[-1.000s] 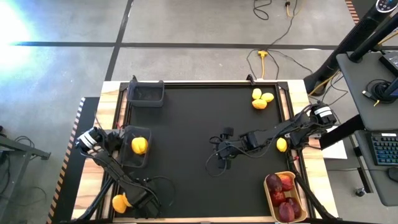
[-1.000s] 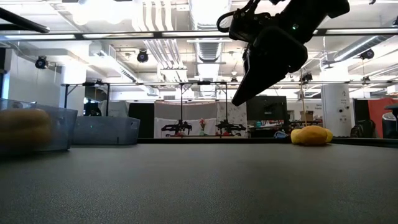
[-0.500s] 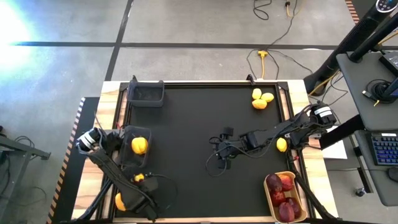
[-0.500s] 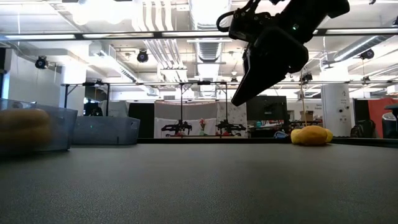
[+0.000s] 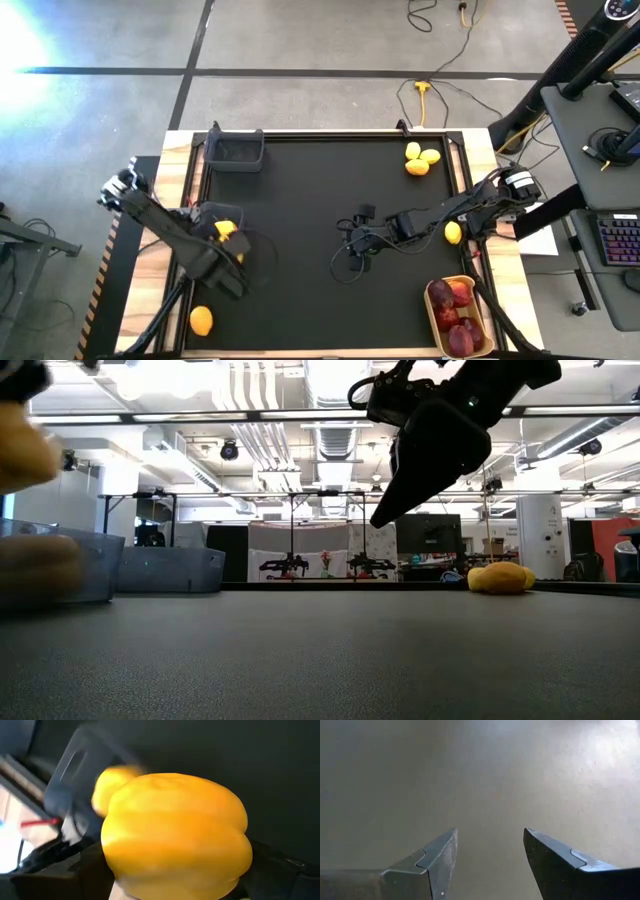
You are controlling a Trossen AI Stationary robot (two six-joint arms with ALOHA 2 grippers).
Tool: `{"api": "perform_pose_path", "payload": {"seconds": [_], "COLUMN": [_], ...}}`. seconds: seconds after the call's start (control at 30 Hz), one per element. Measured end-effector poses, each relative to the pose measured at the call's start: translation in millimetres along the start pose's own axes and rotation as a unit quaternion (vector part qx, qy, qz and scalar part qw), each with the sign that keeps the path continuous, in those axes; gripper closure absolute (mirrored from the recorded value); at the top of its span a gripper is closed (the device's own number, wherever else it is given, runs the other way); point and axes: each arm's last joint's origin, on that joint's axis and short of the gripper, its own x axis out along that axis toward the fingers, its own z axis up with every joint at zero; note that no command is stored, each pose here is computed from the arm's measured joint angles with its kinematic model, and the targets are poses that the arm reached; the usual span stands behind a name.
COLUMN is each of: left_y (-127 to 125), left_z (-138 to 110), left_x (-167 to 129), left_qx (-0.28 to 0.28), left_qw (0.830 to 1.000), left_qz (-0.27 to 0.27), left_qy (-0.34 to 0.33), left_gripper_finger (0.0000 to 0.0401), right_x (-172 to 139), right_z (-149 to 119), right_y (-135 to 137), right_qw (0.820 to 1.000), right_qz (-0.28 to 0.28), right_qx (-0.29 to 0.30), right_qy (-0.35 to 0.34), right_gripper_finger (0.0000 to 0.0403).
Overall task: Sort produce into baskets
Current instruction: Put the bell pepper into the bottom black bin
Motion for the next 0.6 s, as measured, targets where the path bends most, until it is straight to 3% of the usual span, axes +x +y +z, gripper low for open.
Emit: {"api": "perform_pose_path", "payload": {"seconds": [0.2, 0.4, 0.6], "left_y": [34, 42, 40], "left_z": [-18, -27, -29], "left_x": [35, 65, 80], "left_qx": [-0.014, -0.040, 0.022], "left_qw": [0.997, 0.994, 0.991], "left_qz": [0.022, 0.046, 0.069], "left_qy": [0.078, 0.095, 0.110], "left_gripper_finger": [0.0061, 0.0054, 0.0052], "right_x": [0, 0, 0], "right_z": [0, 0, 0], "right_y": [0, 0, 0], "right_qw": [1.000, 1.000, 1.000], "right_qz": [0.000, 0.000, 0.000], "right_qx": [-0.005, -0.005, -0.004], "right_qy": [0.000, 0.000, 0.000], "right_gripper_finger": [0.0181, 0.0181, 0.0181]}}
